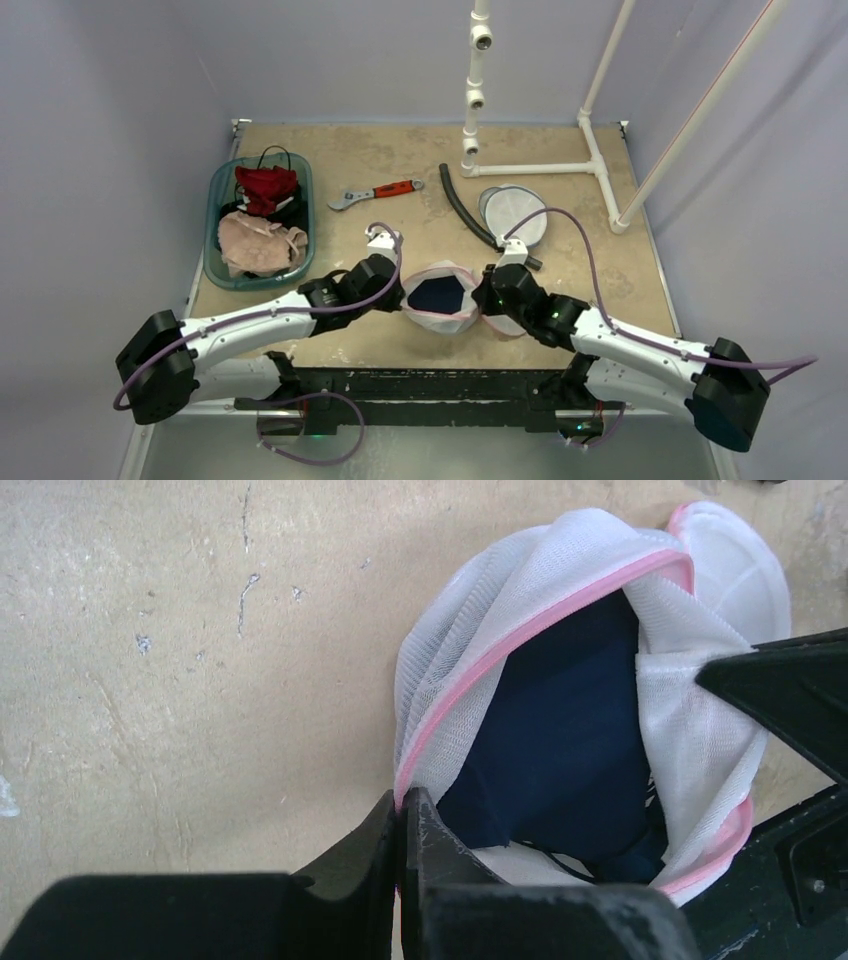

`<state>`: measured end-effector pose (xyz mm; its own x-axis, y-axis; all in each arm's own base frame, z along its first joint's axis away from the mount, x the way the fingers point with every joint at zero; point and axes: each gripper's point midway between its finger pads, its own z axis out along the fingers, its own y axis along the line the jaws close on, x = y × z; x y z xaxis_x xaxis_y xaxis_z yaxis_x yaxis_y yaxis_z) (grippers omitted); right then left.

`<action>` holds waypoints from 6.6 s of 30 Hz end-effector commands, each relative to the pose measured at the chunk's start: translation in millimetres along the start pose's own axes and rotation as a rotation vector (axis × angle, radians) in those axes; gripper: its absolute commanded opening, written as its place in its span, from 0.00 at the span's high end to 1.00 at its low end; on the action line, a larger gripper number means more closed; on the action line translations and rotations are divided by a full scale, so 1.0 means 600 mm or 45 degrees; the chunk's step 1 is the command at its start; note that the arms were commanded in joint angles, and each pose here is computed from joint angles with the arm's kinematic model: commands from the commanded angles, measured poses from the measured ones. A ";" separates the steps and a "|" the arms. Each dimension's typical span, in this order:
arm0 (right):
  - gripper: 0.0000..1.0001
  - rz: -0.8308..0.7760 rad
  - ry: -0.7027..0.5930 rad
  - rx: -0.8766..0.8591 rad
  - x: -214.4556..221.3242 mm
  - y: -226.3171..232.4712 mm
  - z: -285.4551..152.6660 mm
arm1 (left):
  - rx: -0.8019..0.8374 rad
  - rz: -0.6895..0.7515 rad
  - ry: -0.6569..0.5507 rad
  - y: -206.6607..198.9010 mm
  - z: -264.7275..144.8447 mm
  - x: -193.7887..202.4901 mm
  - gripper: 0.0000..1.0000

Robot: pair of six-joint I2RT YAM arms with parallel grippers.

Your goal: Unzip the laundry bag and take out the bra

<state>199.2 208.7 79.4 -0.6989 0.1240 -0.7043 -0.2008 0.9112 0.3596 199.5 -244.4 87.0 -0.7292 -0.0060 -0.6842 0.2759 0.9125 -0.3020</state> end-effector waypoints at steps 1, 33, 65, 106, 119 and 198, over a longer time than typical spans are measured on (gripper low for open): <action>1.00 0.046 -0.059 -0.027 -0.029 0.017 -0.025 | 0.067 -0.043 -0.104 -0.018 -0.016 -0.034 1.00; 0.40 -0.336 -0.070 -0.413 -0.018 0.227 0.005 | -0.021 -0.184 -0.185 0.042 -0.030 -0.005 1.00; 1.00 -0.406 0.030 -0.095 0.045 0.199 0.108 | 0.059 -0.188 -0.145 0.035 -0.026 0.022 1.00; 0.28 -0.176 -0.019 -0.258 -0.013 0.224 -0.001 | 0.195 -0.184 -0.142 0.005 0.022 0.047 1.00; 0.25 -0.106 -0.138 -0.111 -0.035 0.125 -0.056 | 0.012 -0.159 -0.265 0.050 -0.078 -0.028 0.47; 1.00 -0.012 -0.106 0.056 -0.050 0.040 0.052 | 0.554 0.194 -0.025 -0.128 -0.080 -0.038 1.00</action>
<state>225.1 244.2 71.9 -0.6804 0.0788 -0.7285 -0.2266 0.9228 0.3115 171.4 -280.9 125.4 -0.6971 0.1111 -0.7084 0.5366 0.7361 -0.4126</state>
